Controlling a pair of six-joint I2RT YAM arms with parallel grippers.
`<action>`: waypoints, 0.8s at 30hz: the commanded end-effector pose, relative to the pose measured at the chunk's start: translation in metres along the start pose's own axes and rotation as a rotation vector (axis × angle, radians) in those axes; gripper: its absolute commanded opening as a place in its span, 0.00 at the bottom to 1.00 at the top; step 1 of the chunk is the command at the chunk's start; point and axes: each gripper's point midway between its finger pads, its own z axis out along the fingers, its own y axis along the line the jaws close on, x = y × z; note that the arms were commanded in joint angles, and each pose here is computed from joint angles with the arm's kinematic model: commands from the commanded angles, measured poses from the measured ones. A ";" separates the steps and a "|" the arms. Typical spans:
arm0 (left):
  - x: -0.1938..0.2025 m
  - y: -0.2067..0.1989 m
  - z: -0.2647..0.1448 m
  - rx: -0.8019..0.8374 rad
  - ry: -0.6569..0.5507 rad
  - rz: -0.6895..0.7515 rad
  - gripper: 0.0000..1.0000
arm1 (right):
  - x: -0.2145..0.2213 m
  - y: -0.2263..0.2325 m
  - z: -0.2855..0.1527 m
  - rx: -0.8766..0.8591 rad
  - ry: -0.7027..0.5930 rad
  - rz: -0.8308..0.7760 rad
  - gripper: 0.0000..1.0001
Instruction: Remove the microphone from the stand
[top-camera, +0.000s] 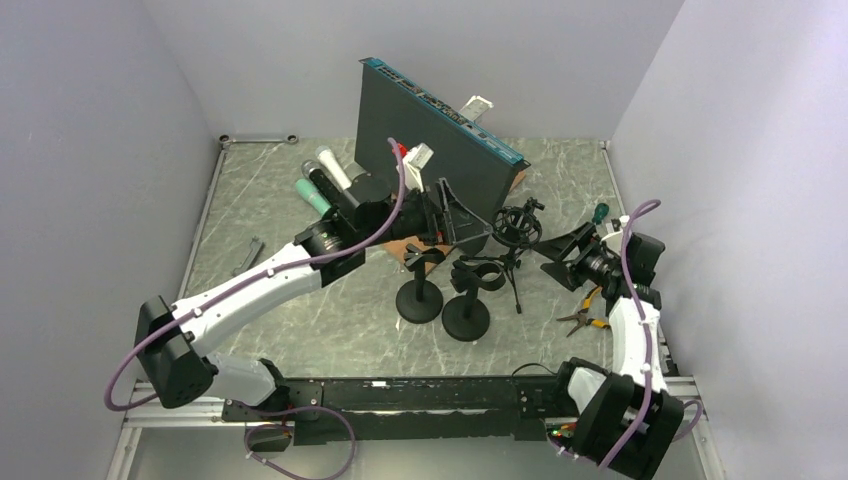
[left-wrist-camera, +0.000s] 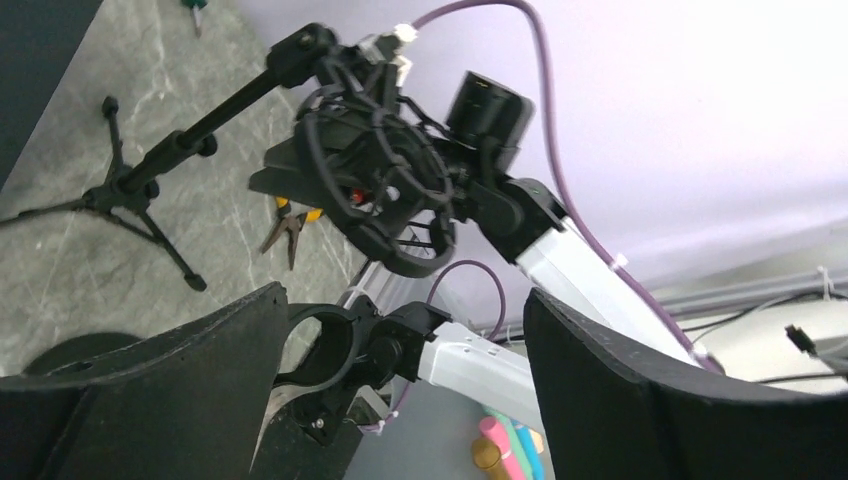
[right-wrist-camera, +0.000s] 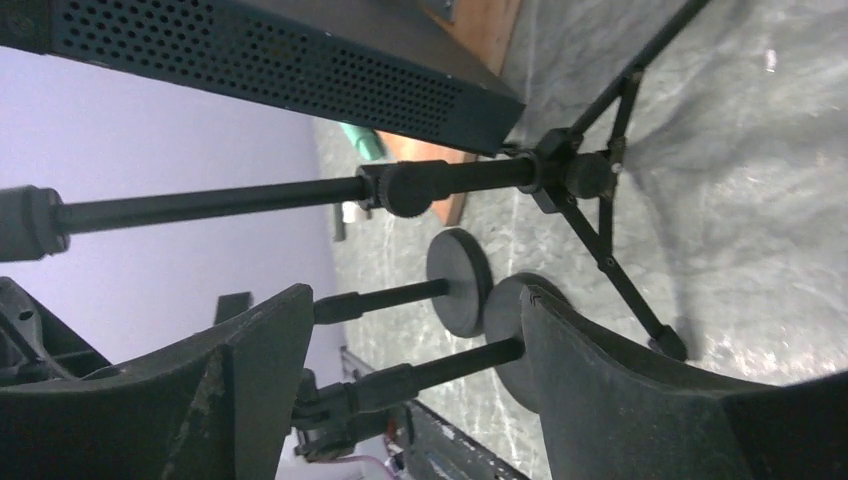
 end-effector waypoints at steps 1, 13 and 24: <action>-0.013 -0.043 -0.017 0.144 -0.031 0.181 0.92 | -0.012 0.029 0.005 -0.202 0.028 -0.036 0.76; 0.011 -0.060 -0.015 0.114 0.042 0.365 0.95 | -0.034 0.010 0.035 -0.181 0.011 0.012 0.69; 0.006 -0.057 -0.011 0.020 0.047 0.483 0.96 | -0.009 0.027 0.064 -0.265 0.148 -0.083 0.61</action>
